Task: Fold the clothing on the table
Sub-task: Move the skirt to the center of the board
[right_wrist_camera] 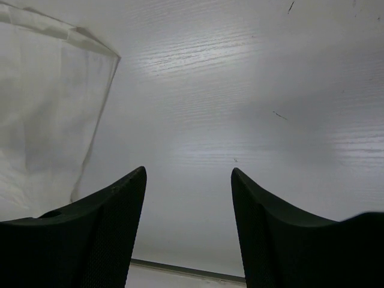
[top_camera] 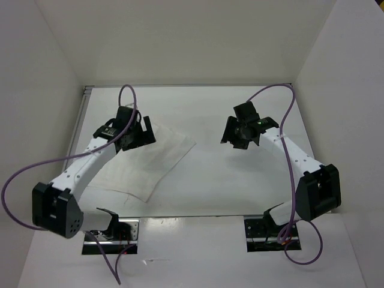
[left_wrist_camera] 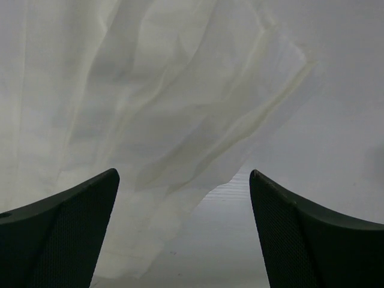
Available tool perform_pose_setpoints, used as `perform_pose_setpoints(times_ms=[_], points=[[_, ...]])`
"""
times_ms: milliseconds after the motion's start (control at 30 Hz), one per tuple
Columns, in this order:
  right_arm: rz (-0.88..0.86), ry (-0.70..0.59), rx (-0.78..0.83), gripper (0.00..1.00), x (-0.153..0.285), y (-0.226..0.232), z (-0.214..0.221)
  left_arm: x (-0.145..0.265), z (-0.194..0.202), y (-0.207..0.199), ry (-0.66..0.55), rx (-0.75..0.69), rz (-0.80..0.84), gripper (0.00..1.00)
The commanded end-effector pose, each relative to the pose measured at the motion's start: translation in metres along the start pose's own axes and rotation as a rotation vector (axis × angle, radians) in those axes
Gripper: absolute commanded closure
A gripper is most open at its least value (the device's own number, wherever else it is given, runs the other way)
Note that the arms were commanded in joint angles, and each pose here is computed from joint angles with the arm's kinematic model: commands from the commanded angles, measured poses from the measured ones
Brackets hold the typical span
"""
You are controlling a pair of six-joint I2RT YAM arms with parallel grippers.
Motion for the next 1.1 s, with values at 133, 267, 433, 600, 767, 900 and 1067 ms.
perform_pose_setpoints(times_ms=[133, 267, 433, 600, 767, 900, 1067], points=[[-0.043, 0.008, -0.003, 0.37, 0.000, 0.010, 0.000, -0.042, 0.025, 0.003, 0.250, -0.141, -0.030, 0.10], [-0.042, 0.009, -0.012, 0.37, 0.000, 0.008, 0.002, -0.067, 0.033, 0.002, 0.298, -0.198, -0.003, 0.15], [-0.041, -0.004, -0.021, 0.37, 0.004, 0.006, 0.002, -0.083, 0.050, -0.019, 0.382, -0.251, 0.145, 0.17], [-0.028, -0.020, -0.022, 0.37, 0.004, 0.002, 0.001, -0.095, 0.074, -0.033, 0.468, -0.299, 0.211, 0.31], [-0.022, -0.027, -0.022, 0.37, 0.007, 0.001, 0.001, -0.112, 0.063, -0.051, 0.467, -0.288, 0.253, 1.00], [-0.046, -0.048, -0.022, 0.37, 0.010, 0.008, -0.005, -0.095, 0.000, -0.110, 0.301, -0.303, 0.461, 1.00], [-0.057, -0.069, -0.023, 0.37, 0.014, 0.013, -0.011, -0.082, -0.053, -0.169, 0.204, -0.330, 0.725, 1.00]])
Point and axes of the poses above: each gripper's point midway between its finger pads, its own x axis back along the fingers, its own y axis along the line the jaws close on, z = x × y, the point moved 5 cm from there along x, back along the fingers, and after that the axes turned 11 degrees about -x, right-handed, at the moved point
